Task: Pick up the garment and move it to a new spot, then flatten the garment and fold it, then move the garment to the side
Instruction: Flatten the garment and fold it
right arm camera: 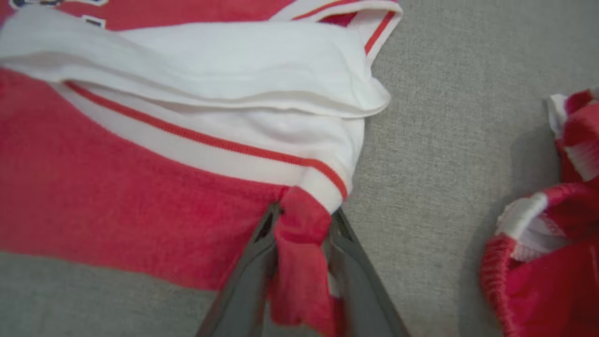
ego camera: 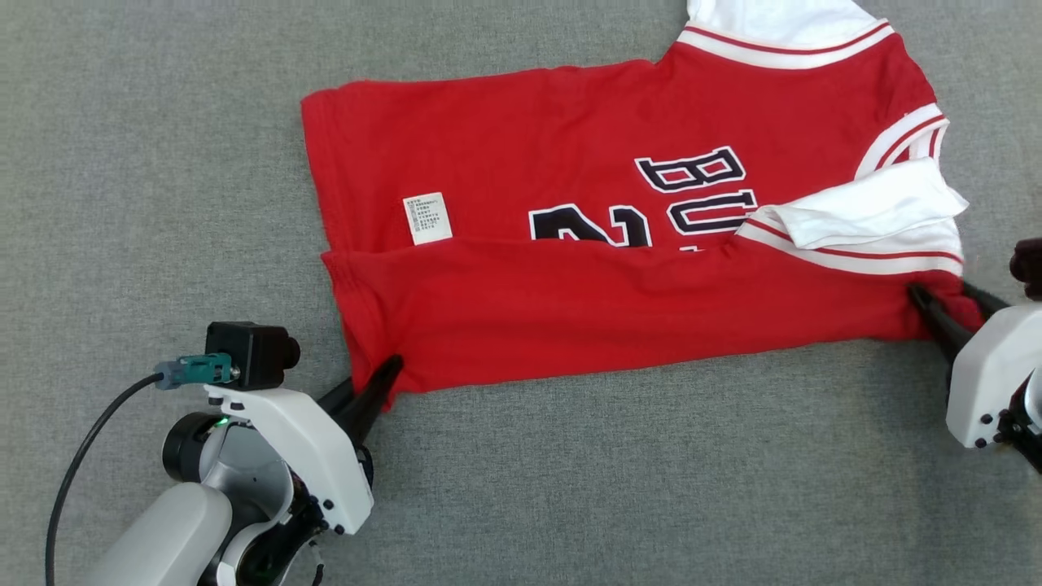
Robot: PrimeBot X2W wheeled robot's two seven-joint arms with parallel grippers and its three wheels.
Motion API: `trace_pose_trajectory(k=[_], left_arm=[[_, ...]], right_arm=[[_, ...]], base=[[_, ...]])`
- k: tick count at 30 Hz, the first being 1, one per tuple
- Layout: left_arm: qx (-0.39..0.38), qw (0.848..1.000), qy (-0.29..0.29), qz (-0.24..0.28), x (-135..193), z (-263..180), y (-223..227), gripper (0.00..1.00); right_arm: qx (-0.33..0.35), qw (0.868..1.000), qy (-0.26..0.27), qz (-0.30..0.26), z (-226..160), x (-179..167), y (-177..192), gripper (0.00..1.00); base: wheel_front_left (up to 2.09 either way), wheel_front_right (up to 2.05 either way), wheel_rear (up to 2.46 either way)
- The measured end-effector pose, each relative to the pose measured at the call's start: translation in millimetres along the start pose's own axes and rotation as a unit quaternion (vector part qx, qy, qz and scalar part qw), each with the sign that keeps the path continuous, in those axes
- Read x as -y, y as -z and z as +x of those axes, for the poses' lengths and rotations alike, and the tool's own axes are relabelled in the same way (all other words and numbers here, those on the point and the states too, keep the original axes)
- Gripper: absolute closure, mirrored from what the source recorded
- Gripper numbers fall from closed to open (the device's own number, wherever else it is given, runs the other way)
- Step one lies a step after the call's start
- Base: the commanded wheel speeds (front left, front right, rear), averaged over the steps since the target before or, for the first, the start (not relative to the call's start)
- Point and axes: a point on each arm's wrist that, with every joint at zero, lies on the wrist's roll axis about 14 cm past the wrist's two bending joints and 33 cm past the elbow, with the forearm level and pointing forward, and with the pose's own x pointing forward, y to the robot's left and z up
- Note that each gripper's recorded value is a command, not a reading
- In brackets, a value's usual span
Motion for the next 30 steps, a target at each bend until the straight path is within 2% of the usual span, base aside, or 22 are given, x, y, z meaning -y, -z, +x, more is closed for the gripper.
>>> trace_pose_trajectory(k=[3,9,13,16,17,18,19,22,25,27,30], left_arm=[[-0.006,1.000,0.010,-0.006,5.8,-8.7,4.8,1.00],[-0.013,1.000,0.013,0.002,6.7,-47.3,15.3,1.00],[-0.006,1.000,0.014,0.017,11.0,-71.2,14.4,1.00],[-0.026,1.000,0.015,0.005,13.9,-77.0,28.3,1.00],[-0.036,0.999,0.014,-0.003,13.3,-76.8,34.7,0.87],[-0.046,0.999,0.011,-0.011,12.3,-75.8,41.6,0.57],[-0.054,0.998,0.011,-0.017,12.3,-74.2,46.9,0.03],[-0.063,0.998,0.007,-0.007,10.9,-70.2,53.9,0.00],[-0.043,0.999,-0.014,0.019,5.6,-73.1,42.5,0.00],[-0.013,0.998,-0.040,0.042,-5.1,-77.2,20.2,0.00],[0.036,0.995,-0.048,0.074,-4.8,-76.0,-22.4,0.00]], right_arm=[[0.001,1.000,-0.010,0.007,-10.4,-1.9,-2.1,1.00],[-0.013,1.000,-0.010,-0.008,-60.1,12.3,1.6,1.00],[-0.035,0.999,-0.019,-0.009,-92.2,14.0,14.5,1.00],[-0.056,0.998,-0.025,-0.002,-99.5,12.5,28.5,1.00],[-0.065,0.997,-0.028,-0.003,-98.4,10.7,34.0,0.86],[-0.072,0.997,-0.032,-0.002,-96.5,7.6,38.3,0.57],[-0.074,0.997,-0.038,0.005,-94.1,3.3,40.7,0.00],[-0.084,0.995,-0.052,0.010,-90.4,-6.5,48.3,0.00],[-0.070,0.996,-0.046,-0.017,-98.6,-0.8,36.2,0.00],[-0.037,0.998,-0.044,-0.029,-106.8,4.2,12.1,0.00],[0.008,0.997,-0.036,-0.068,-113.3,12.7,-32.3,0.00]], base=[[0.00,0.00,0.00],[0.00,0.00,0.00],[0.00,0.00,0.00],[0.00,0.00,0.00],[0.00,0.00,0.00],[0.00,0.00,0.00],[0.00,0.00,0.00],[0.00,0.00,0.00],[0.00,0.00,0.00],[0.00,0.00,0.00],[0.00,0.00,0.00]])
